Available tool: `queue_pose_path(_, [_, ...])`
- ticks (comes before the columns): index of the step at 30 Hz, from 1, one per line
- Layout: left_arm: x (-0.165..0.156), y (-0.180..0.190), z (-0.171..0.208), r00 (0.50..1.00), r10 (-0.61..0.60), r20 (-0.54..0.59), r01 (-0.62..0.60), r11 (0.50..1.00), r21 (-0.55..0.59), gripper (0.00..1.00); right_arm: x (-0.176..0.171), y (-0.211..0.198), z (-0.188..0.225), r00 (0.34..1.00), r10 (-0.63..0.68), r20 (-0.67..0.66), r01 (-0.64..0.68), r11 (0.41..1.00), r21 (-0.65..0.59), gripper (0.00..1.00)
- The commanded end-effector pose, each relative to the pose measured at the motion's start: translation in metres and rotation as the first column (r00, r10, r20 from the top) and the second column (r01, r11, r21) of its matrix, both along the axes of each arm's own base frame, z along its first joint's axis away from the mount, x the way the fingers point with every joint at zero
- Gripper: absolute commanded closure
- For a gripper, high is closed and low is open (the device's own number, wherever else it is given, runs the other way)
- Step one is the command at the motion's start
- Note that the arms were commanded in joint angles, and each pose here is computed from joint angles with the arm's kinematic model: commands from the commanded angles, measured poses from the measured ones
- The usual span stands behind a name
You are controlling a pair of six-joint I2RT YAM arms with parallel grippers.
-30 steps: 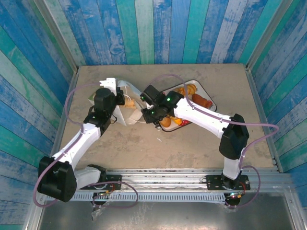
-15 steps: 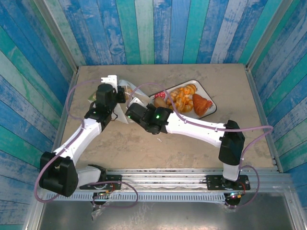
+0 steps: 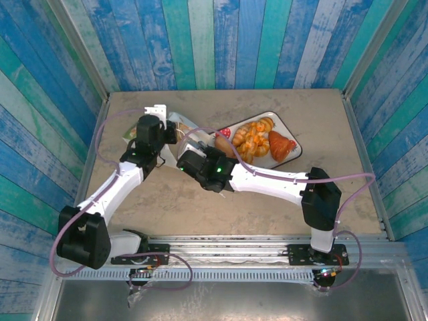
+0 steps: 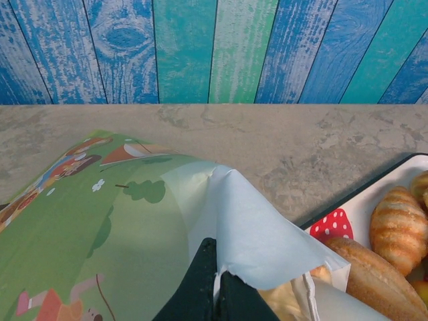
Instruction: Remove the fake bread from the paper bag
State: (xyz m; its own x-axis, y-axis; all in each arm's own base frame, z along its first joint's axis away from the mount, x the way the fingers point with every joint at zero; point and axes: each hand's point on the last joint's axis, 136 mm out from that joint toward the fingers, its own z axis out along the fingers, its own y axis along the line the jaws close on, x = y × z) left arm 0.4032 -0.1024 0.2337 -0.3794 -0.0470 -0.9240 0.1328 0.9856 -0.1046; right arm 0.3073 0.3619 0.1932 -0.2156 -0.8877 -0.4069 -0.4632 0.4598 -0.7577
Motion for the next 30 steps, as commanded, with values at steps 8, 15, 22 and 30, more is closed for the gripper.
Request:
queue_pose_path(8, [0.006,0.001,0.004,1.000,0.013,-0.016,-0.013,1.000,-0.003,1.00,0.000,-0.004,-0.015,0.999,-0.010,0.037,0.013,0.996,-0.084,0.91])
queue_pose_path(15, [0.014,0.002,0.007,0.999,0.034,-0.035,-0.036,0.998,-0.044,1.00,-0.013,-0.005,-0.035,0.999,0.015,0.046,-0.007,0.984,-0.177,0.83])
queue_pose_path(22, [0.024,0.002,0.006,0.998,0.042,-0.044,-0.046,0.996,-0.072,1.00,-0.032,-0.005,-0.044,0.998,0.055,0.009,-0.053,0.980,-0.194,0.72])
queue_pose_path(30, [0.031,0.000,0.002,0.999,0.031,-0.044,-0.034,0.997,-0.071,1.00,-0.048,-0.009,-0.054,0.996,0.084,-0.037,-0.091,0.970,-0.226,0.65])
